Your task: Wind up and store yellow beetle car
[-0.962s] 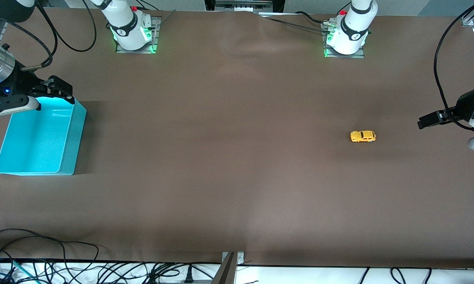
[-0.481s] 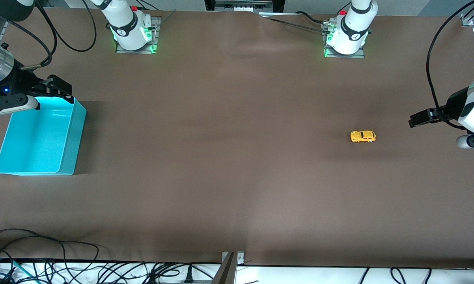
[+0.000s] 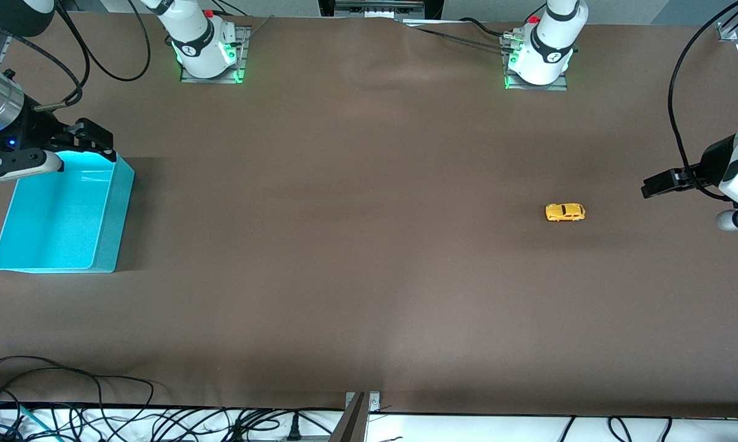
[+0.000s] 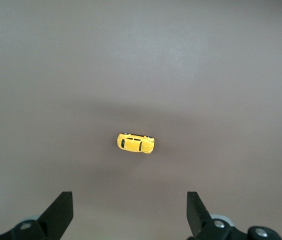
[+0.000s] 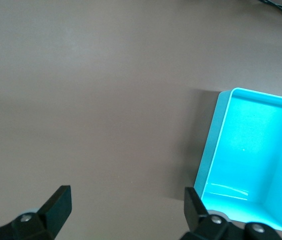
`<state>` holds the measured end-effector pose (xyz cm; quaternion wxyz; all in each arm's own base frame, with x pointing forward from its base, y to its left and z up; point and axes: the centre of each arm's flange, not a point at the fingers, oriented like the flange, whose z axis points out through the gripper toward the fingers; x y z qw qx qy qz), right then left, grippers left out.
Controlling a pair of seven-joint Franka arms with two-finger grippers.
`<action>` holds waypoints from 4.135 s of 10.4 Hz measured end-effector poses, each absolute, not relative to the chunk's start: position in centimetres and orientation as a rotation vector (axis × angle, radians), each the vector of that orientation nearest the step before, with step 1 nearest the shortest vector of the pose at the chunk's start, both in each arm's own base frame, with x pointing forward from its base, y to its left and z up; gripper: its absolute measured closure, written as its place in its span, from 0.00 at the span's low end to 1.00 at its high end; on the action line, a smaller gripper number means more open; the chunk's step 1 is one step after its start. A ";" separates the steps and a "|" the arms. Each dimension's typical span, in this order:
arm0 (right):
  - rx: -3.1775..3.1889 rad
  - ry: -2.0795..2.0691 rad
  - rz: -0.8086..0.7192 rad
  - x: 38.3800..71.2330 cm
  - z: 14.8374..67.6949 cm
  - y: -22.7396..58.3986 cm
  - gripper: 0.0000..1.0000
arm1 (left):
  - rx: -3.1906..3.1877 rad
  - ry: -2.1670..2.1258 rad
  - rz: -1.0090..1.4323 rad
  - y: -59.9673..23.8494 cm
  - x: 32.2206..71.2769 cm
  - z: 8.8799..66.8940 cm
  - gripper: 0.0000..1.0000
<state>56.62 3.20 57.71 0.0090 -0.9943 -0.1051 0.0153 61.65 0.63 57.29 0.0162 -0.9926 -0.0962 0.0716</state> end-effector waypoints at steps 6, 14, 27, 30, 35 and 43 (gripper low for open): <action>-3.104 -0.327 0.077 56.4 57.6 2.6 0.00 | -3.098 -0.213 0.236 0.6 61.6 57.0 0.00; -3.103 -0.328 0.085 56.5 57.4 2.6 0.00 | -3.096 -0.192 0.272 0.9 61.4 56.4 0.00; -3.102 -0.334 0.094 56.5 57.2 2.5 0.00 | -3.201 -0.191 0.324 3.0 61.2 55.5 0.00; -3.101 -0.335 0.098 56.6 57.1 2.5 0.00 | -3.200 -0.198 0.327 3.2 61.1 55.5 0.00; -3.101 -0.336 0.101 56.6 57.0 2.5 0.00 | -3.199 -0.219 0.331 4.1 61.1 55.3 0.00; -3.101 -0.336 0.101 56.6 57.0 2.5 0.00 | -2.667 -1.492 0.455 5.2 60.6 50.7 0.00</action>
